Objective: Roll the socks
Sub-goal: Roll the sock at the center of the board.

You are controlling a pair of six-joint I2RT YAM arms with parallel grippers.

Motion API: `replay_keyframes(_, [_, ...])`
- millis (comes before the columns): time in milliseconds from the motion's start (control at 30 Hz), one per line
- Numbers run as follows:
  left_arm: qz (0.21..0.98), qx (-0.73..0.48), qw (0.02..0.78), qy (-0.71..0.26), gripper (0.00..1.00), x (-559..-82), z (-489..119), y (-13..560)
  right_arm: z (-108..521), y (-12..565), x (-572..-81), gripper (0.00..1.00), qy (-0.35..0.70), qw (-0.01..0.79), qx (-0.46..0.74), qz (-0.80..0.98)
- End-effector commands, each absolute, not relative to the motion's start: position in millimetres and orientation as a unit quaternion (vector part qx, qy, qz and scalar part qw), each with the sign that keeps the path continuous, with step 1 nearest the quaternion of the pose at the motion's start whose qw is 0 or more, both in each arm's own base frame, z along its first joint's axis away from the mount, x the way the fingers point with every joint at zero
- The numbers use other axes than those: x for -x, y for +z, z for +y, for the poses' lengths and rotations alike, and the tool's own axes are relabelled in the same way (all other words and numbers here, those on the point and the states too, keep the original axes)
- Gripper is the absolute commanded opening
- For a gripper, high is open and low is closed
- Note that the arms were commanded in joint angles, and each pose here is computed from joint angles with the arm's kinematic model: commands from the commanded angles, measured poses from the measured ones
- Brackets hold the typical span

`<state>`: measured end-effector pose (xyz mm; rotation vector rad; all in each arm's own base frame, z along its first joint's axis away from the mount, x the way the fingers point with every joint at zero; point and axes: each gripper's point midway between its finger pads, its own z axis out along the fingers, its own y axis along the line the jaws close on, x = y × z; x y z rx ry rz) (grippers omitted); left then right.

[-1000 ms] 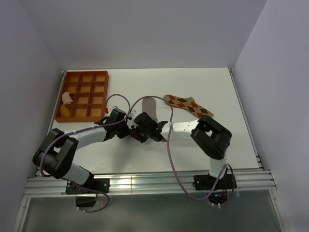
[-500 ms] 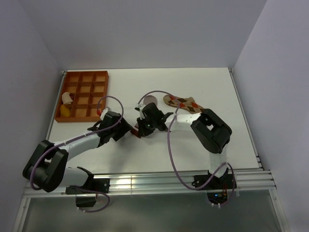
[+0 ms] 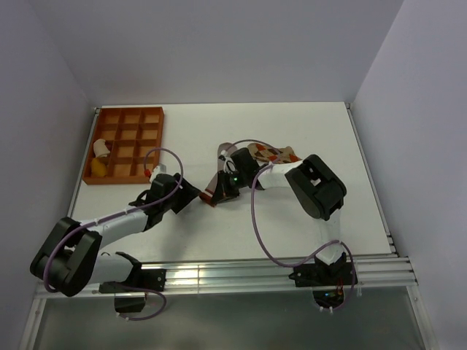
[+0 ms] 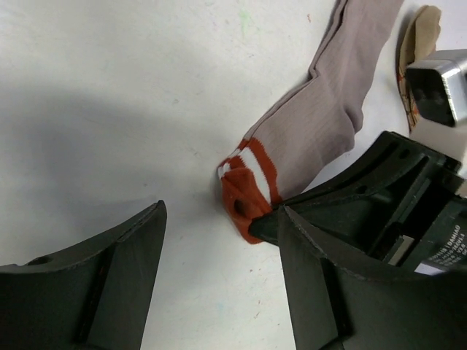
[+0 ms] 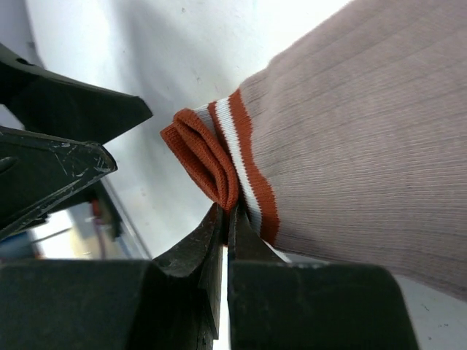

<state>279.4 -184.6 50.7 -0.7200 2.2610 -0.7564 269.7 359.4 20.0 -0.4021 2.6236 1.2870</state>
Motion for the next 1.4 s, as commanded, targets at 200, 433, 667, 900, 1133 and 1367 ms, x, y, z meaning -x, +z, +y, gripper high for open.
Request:
replay_keyframes(200, [0.851, 0.239, 0.337, -0.324, 0.63, -294, -201, 55, 349, 18, -274, 0.00, 0.456, 0.001, 0.037, 0.889])
replay_keyframes(433, [0.850, 0.241, 0.330, -0.332, 0.57, -290, -203, 44, 347, 16, -277, 0.00, 0.463, -0.034, -0.006, 0.886])
replay_keyframes(667, [0.848, 0.228, 0.332, -0.345, 0.50, -289, -207, 37, 348, 12, -276, 0.00, 0.464, -0.049, -0.015, 0.884])
replay_keyframes(900, [0.851, 0.213, 0.330, -0.349, 0.43, -295, -214, 33, 349, 11, -277, 0.00, 0.464, -0.049, -0.016, 0.884])
replay_keyframes(1133, [0.855, 0.212, 0.327, -0.343, 0.37, -302, -217, 31, 348, 7, -275, 0.00, 0.458, -0.055, -0.016, 0.887])
replay_keyframes(1367, [0.861, 0.214, 0.321, -0.332, 0.33, -308, -219, 27, 348, 4, -276, 0.00, 0.457, -0.055, -0.016, 0.888])
